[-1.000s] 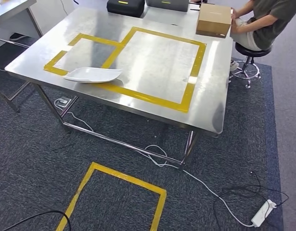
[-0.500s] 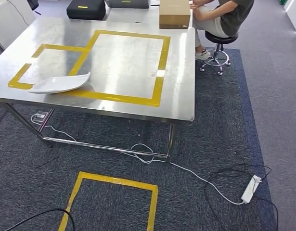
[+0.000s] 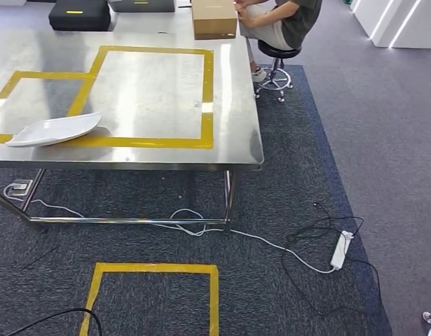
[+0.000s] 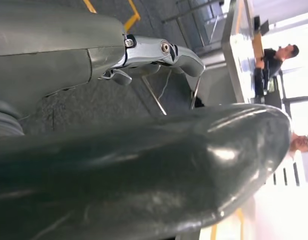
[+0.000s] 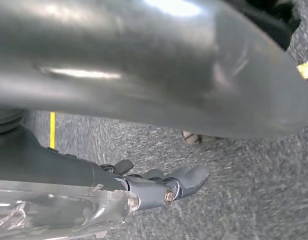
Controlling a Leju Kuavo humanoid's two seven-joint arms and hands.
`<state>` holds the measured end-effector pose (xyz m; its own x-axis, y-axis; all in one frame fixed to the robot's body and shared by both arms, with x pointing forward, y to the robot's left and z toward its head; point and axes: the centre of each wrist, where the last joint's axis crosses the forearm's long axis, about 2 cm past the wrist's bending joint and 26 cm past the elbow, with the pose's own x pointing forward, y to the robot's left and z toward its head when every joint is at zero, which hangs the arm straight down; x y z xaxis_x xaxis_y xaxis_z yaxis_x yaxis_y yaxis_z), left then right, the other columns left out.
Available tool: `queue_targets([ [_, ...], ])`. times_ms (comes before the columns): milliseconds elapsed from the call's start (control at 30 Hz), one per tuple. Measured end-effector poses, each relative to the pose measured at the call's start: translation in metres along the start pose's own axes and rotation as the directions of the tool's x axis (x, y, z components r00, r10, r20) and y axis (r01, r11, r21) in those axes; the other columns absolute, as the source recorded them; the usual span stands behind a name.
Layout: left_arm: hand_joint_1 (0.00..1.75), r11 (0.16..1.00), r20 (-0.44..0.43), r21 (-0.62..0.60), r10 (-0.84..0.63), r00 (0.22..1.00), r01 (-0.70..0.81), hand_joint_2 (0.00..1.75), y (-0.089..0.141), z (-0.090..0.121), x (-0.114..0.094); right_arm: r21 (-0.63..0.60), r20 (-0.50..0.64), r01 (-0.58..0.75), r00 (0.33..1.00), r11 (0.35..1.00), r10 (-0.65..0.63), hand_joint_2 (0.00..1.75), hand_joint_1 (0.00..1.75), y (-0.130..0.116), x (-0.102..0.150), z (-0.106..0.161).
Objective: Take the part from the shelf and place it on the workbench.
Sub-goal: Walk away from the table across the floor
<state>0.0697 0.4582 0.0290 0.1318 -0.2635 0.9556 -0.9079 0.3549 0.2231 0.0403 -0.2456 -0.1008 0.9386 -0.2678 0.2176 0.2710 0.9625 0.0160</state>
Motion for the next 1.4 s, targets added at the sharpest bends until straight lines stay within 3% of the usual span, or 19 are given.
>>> queue_targets([
  [900, 0.00, 1.000, -0.038, 0.018, 0.015, 0.999, -0.014, 0.00, -0.010, 0.016, -0.010, -0.050, 0.002, -0.016, 1.000, 0.999, 0.016, 0.00, 0.00, -0.017, 0.003, 0.002],
  [1267, 0.00, 1.000, -0.051, 0.009, 0.017, 0.999, -0.017, 0.00, -0.011, 0.019, -0.013, -0.040, 0.045, -0.005, 0.999, 0.999, 0.007, 0.00, 0.00, -0.015, 0.005, 0.002],
  [1400, 0.00, 1.000, -0.053, -0.009, 0.021, 0.998, -0.022, 0.00, -0.012, 0.018, -0.011, -0.058, 0.010, -0.004, 1.000, 0.998, 0.004, 0.00, 0.00, -0.012, 0.004, 0.002],
])
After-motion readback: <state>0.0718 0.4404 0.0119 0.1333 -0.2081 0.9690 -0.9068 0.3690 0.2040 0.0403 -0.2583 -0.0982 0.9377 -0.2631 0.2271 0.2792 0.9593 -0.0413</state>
